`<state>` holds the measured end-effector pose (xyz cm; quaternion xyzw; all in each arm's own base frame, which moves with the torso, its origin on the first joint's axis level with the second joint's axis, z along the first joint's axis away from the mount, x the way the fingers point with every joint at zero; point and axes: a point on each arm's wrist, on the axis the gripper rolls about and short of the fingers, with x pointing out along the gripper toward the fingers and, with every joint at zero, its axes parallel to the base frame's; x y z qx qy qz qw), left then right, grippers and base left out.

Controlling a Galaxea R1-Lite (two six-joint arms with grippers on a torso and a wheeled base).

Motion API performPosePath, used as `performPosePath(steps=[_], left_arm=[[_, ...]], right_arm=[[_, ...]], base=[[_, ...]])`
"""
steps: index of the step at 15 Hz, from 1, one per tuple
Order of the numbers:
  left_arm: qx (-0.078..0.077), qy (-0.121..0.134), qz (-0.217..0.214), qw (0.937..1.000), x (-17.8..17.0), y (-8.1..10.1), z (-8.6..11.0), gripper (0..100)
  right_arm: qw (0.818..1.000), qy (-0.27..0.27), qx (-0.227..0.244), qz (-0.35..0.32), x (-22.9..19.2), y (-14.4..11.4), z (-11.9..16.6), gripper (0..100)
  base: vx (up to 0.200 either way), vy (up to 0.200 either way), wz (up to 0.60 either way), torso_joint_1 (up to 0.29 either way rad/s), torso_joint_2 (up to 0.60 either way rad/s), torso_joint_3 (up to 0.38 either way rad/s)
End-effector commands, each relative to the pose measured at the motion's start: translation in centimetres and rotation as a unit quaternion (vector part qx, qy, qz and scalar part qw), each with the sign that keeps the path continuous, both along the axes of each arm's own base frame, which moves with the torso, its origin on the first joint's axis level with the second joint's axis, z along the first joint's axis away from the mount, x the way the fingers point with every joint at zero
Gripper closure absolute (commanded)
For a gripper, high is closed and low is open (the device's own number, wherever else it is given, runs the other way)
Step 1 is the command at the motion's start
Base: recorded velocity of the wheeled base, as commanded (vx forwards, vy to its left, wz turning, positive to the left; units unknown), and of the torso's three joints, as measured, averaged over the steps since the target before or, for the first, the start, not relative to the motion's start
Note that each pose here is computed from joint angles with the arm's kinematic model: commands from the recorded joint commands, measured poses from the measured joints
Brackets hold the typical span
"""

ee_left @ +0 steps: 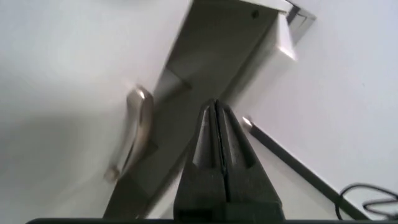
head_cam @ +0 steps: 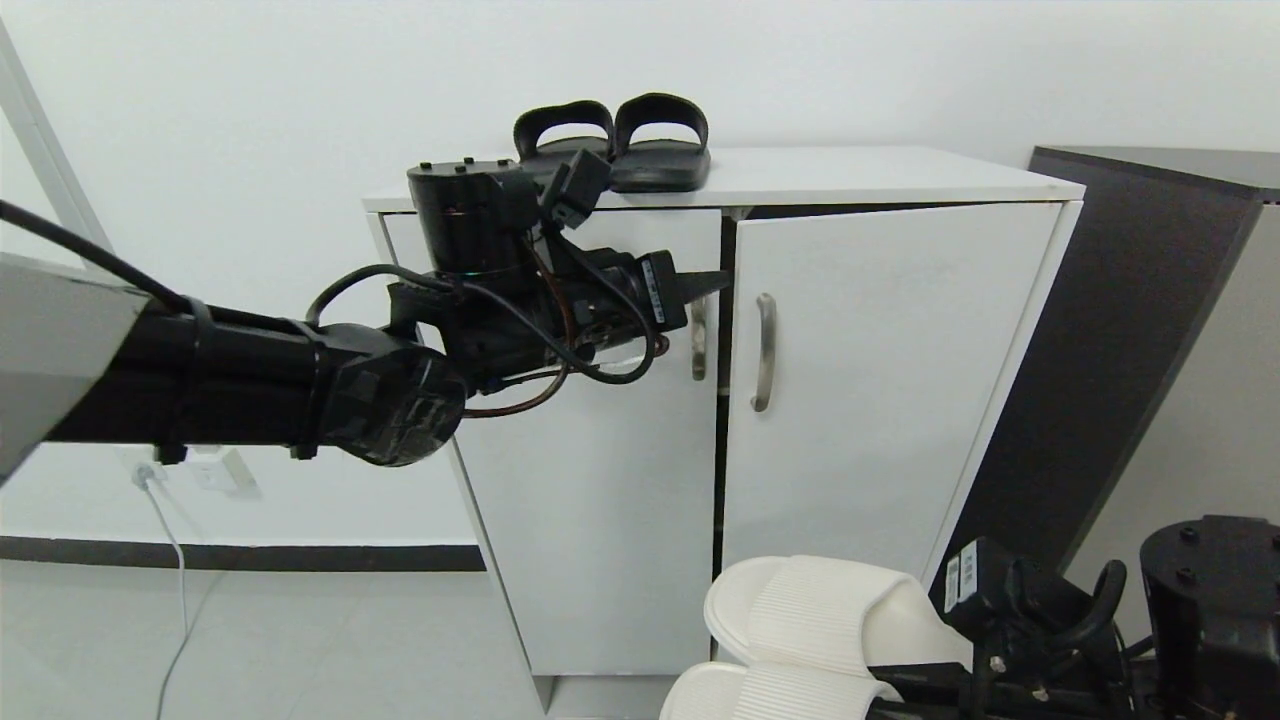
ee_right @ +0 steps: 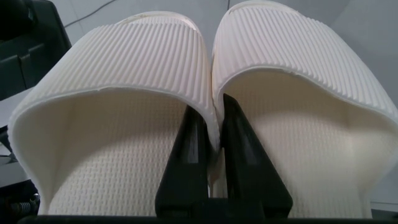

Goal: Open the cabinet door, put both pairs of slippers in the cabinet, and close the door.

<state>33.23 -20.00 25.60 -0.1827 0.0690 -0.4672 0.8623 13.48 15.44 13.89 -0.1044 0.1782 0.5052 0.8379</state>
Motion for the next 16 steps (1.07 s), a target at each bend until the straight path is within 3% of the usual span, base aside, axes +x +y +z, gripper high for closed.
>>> performPosePath(steps=[1,6,11,13,16], left_arm=[[-0.002,0.009,-0.001,1.0000,1.2,-0.8,-0.8,100],[-0.001,0.010,-0.020,0.9998,0.3,-2.1,-0.9,100],[0.009,0.020,-0.046,0.9987,-2.6,-2.8,-1.3,100],[0.012,0.021,-0.087,0.9959,-5.7,-4.4,-1.0,100],[0.008,0.015,-0.076,0.9969,-6.3,-4.6,-0.5,100]], right_arm=[[1.000,0.000,0.000,0.001,-0.1,0.0,0.0,100],[1.000,-0.001,0.000,0.007,-0.3,0.2,0.0,100],[1.000,0.001,0.000,0.012,-0.5,0.3,0.0,100],[1.000,-0.001,0.001,0.022,-0.8,0.5,0.1,100],[1.000,-0.003,0.004,0.021,-0.9,0.4,0.2,100]], base=[[0.000,0.000,0.00,0.000,0.00,0.000],[0.000,0.000,0.00,0.000,0.00,0.000],[-0.200,0.000,0.00,0.003,0.00,0.001],[-0.200,0.000,0.00,0.024,0.00,-0.002],[-0.133,0.000,0.00,0.000,0.00,0.003]])
